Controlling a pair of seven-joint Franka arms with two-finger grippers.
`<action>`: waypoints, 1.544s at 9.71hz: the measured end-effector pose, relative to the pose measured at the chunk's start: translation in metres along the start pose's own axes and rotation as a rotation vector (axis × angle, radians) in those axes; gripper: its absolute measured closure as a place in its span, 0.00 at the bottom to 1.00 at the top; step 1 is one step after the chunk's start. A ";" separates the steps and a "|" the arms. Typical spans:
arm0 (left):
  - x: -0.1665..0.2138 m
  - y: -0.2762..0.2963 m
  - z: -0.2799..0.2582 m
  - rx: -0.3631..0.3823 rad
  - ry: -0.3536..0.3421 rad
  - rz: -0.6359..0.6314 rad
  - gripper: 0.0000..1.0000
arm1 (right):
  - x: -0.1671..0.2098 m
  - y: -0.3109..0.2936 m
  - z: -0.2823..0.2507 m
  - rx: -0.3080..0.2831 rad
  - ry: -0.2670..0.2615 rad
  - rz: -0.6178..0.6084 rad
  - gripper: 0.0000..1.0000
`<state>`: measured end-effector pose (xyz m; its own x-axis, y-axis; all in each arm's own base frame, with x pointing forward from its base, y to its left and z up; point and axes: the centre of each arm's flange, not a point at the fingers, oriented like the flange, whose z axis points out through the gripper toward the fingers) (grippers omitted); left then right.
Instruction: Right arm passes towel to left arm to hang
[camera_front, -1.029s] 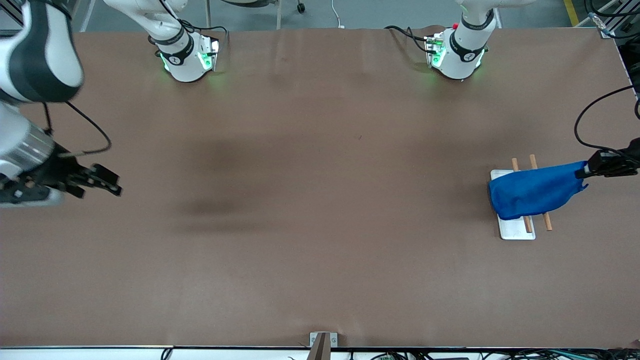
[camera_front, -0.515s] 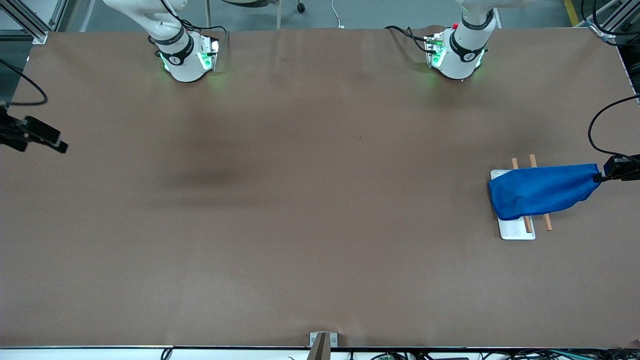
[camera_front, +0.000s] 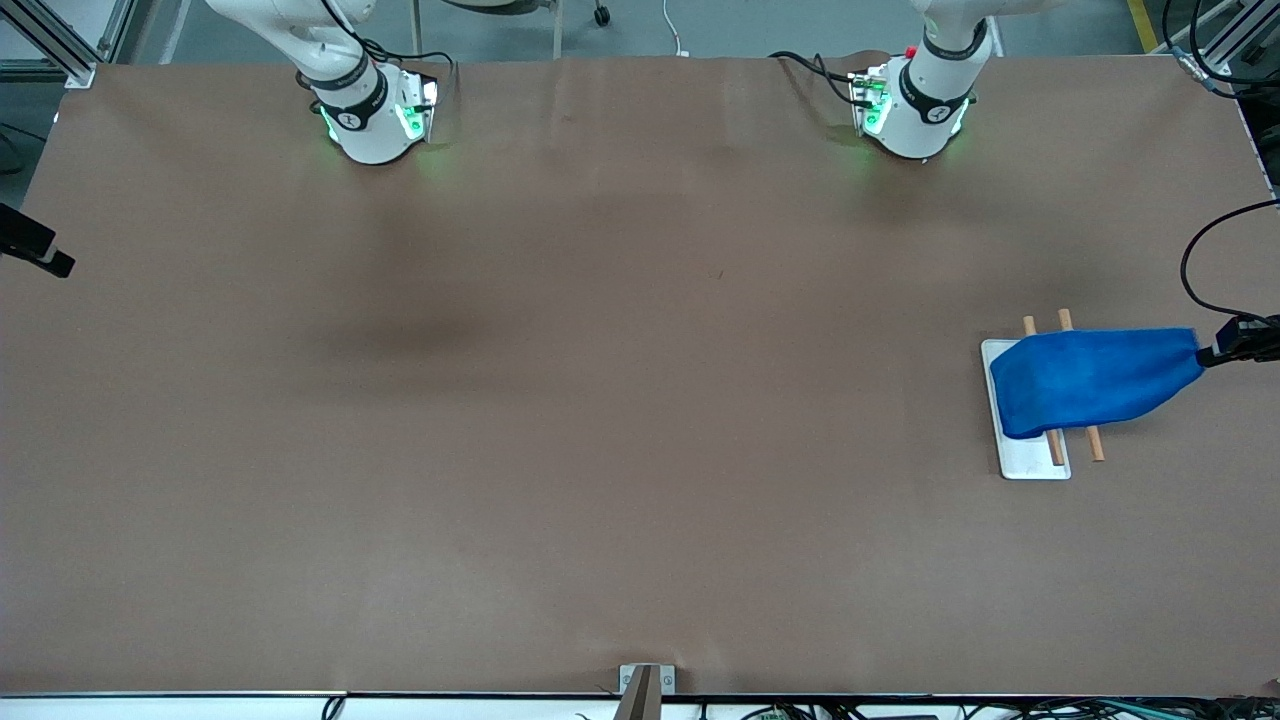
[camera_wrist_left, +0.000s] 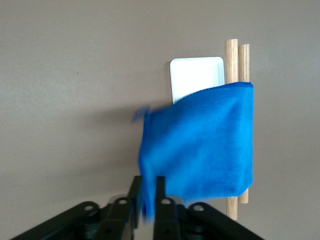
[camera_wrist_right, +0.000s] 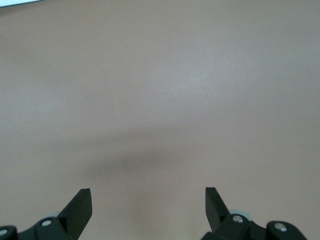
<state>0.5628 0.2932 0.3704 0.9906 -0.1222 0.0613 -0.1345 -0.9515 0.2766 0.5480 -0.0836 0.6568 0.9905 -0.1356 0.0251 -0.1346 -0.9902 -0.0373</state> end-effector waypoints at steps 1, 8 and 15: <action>0.006 0.005 -0.003 0.005 0.005 0.012 0.59 | 0.000 0.000 0.000 -0.008 -0.001 -0.001 0.00; 0.062 0.160 -0.080 0.124 0.046 0.043 0.00 | -0.004 -0.009 -0.002 -0.061 -0.026 -0.012 0.00; 0.032 0.382 -0.129 0.236 0.056 -0.070 0.00 | -0.004 -0.012 -0.002 -0.061 -0.030 -0.015 0.00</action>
<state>0.5398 -0.0377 0.6014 0.9935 -0.0437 0.1051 -0.0492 -0.9975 0.0509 0.5453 -0.0714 0.6591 0.9927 -0.1202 -0.0043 -0.1201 -0.9925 0.0241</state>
